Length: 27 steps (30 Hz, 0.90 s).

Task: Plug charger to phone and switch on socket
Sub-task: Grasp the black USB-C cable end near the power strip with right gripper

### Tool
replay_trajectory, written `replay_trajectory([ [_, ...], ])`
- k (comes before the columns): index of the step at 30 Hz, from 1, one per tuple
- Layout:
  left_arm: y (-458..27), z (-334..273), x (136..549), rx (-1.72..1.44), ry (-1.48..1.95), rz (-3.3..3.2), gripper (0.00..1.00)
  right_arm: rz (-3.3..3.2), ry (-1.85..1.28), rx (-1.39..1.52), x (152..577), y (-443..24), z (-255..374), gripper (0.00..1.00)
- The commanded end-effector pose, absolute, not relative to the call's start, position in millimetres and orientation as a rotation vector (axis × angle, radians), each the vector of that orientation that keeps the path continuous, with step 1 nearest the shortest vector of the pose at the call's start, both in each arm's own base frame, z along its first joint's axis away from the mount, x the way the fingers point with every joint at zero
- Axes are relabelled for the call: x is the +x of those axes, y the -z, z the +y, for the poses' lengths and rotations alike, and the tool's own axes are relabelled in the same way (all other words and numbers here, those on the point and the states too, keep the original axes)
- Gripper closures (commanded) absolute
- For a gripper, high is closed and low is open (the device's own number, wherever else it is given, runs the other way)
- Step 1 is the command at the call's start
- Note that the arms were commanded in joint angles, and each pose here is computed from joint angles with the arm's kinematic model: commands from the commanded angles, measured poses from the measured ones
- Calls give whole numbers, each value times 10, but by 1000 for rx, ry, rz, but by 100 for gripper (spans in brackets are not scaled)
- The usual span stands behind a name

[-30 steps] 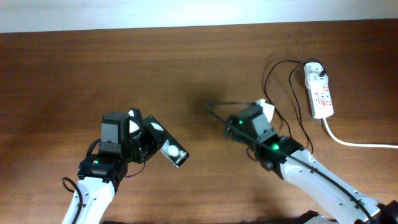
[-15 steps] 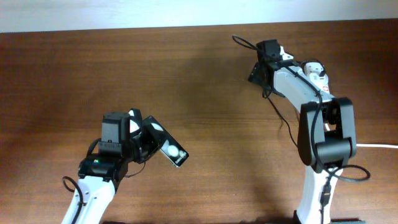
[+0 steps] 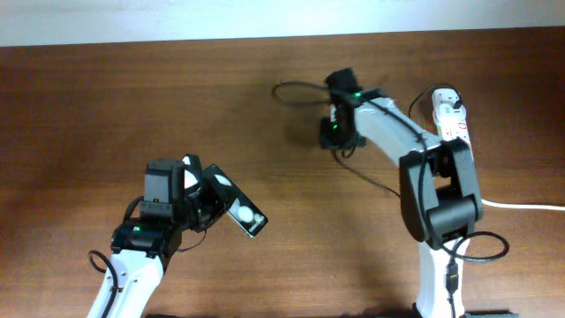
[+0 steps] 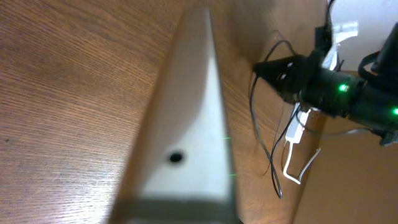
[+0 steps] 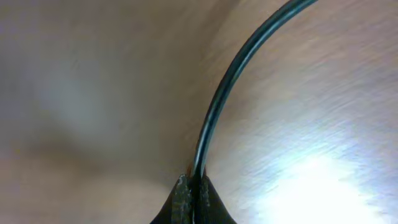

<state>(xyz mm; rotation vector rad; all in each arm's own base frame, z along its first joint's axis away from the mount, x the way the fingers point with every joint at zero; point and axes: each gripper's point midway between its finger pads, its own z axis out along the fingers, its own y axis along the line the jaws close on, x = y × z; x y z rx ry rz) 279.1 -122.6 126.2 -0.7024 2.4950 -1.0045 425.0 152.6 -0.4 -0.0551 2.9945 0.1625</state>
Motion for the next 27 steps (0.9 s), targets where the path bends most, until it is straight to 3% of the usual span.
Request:
replay_trajectory([
  [1, -1307, -1233, 2806, -667, 1011, 2483, 100, 3157, -112, -228, 3756, 134, 1655, 90],
  [4, -1307, -1233, 2806, -667, 1011, 2483, 99, 3227, -55, -265, 3549, 128, 1643, 63],
  [6, -1306, -1232, 2805, -668, 1011, 2483, 98, 3230, -57, -246, 3563, 127, 1606, 27],
  [7, -1306, -1233, 2805, -668, 1011, 2483, 98, 3222, -61, -237, 3594, 125, 1593, 15],
  [9, -1306, -1232, 2805, -667, 1010, 2484, 97, 3202, -75, -193, 3697, 89, 1536, 1],
  [22, -1306, -1230, 2808, -668, 1008, 2483, 96, 2773, -276, 790, 4782, -190, 1194, 1],
  [27, -1302, -1222, 2811, -671, 1002, 2482, 95, 2644, -150, 881, 4959, -190, 992, 0],
])
